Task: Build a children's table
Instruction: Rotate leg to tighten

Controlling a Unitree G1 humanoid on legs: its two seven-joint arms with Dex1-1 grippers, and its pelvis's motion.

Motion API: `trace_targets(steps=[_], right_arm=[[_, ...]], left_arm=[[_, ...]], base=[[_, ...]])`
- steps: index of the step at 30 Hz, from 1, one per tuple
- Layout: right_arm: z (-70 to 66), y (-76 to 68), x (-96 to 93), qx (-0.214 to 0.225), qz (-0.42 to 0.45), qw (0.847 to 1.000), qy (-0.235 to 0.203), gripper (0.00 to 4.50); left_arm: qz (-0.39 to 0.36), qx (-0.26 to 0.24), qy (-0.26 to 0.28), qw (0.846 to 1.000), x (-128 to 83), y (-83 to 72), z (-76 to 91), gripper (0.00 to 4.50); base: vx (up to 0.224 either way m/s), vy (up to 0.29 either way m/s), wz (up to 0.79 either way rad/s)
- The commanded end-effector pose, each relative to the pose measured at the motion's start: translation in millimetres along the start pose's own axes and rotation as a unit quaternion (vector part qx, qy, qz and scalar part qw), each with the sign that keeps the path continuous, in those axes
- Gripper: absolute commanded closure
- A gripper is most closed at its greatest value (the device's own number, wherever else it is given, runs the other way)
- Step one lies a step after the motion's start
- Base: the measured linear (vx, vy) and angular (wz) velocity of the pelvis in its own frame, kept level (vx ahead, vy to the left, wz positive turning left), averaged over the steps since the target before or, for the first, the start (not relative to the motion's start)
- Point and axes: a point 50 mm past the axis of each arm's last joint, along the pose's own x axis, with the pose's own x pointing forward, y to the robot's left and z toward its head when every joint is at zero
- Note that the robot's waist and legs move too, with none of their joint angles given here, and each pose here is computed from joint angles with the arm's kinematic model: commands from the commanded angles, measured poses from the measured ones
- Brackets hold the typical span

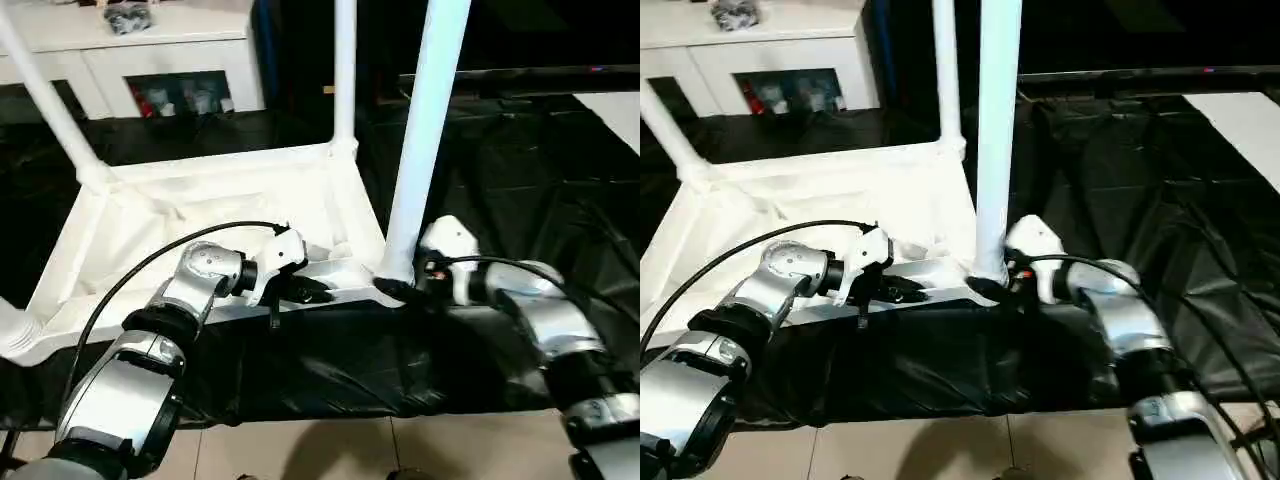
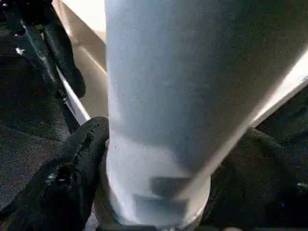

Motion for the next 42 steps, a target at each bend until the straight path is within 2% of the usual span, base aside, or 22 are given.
trace_targets(steps=[1,3,6,7,9,13,23,25,28,31,34,36,37,38,40,41,42], right_arm=[[5.0,-6.4,-0.8,-0.013,-0.011,1.000,-0.001,0.90],[5.2,-7.5,0.8,-0.012,-0.011,1.000,-0.003,1.13],[5.6,-7.8,2.8,-0.012,-0.008,1.000,-0.005,1.24],[5.3,-7.3,3.9,-0.012,-0.005,1.000,-0.004,1.53],[4.0,-6.0,6.0,-0.011,-0.001,1.000,-0.002,1.64],[2.2,-3.3,9.3,-0.008,0.005,1.000,-0.003,1.78],[-0.4,-3.0,15.4,0.005,0.008,1.000,-0.009,1.80],[-4.5,-1.3,17.5,0.018,-0.019,1.000,-0.010,1.80],[-10.8,2.3,22.5,0.043,-0.073,0.996,-0.013,1.80],[-20.0,18.6,41.6,0.114,-0.150,0.982,-0.021,1.80],[-21.3,25.1,50.6,0.134,-0.165,0.977,-0.019,1.80],[-13.8,33.7,73.0,0.136,-0.192,0.972,-0.016,1.80],[-12.2,34.3,74.7,0.138,-0.192,0.971,-0.019,1.80],[-0.1,38.3,86.7,0.152,-0.191,0.969,-0.045,1.80],[15.4,40.0,95.1,0.121,-0.185,0.973,-0.064,1.80],[16.9,39.6,95.1,0.116,-0.184,0.974,-0.066,1.80],[19.8,36.8,91.0,0.102,-0.181,0.975,-0.075,1.11]], left_arm=[[-0.028,-0.009,0.042,0.999,-4,-5.1,-13.4,4.50],[-0.028,-0.010,0.043,0.999,-4,-4.6,-12.9,4.50],[-0.029,-0.011,0.045,0.998,-5,-3.6,-12.1,4.50],[-0.029,-0.011,0.047,0.998,-5,-3.2,-11.8,4.50],[-0.031,-0.012,0.050,0.998,-6,-2.6,-11.3,4.50],[-0.035,-0.010,0.056,0.998,-8,-1.5,-10.6,4.50],[-0.042,0.001,0.095,0.995,-12,2.4,-9.1,4.50],[-0.008,-0.009,0.105,0.994,-6,5.0,-9.5,4.50],[0.029,-0.026,0.087,0.995,6,7.1,-4.3,4.50],[0.074,-0.055,0.034,0.995,34,7.4,13.7,4.50],[0.079,-0.063,0.018,0.995,45,5.5,21.0,4.50],[0.069,-0.063,-0.004,0.996,65,-2.5,31.2,4.50],[0.068,-0.063,-0.004,0.996,66,-3.2,31.6,4.50],[0.059,-0.066,-0.009,0.996,74,-7.5,34.3,4.50],[0.049,-0.052,0.002,0.997,77,-10.9,32.7,4.50],[0.047,-0.049,0.004,0.998,76,-11.1,32.0,4.50],[0.044,-0.042,0.009,0.998,73,-10.8,29.4,4.50]], base=[[0.000,0.000,0.00],[0.000,0.000,0.00],[0.000,0.000,0.00],[0.000,0.000,0.00],[0.000,0.000,0.00],[0.000,0.000,0.00],[0.000,0.000,0.00],[0.000,0.000,0.00],[0.000,0.000,0.00],[0.000,0.000,0.00],[0.000,0.000,0.00],[0.000,0.000,0.00],[0.000,0.000,0.00],[0.000,0.000,0.00],[0.000,0.000,0.00],[0.000,0.000,0.00],[0.000,0.000,0.00]])
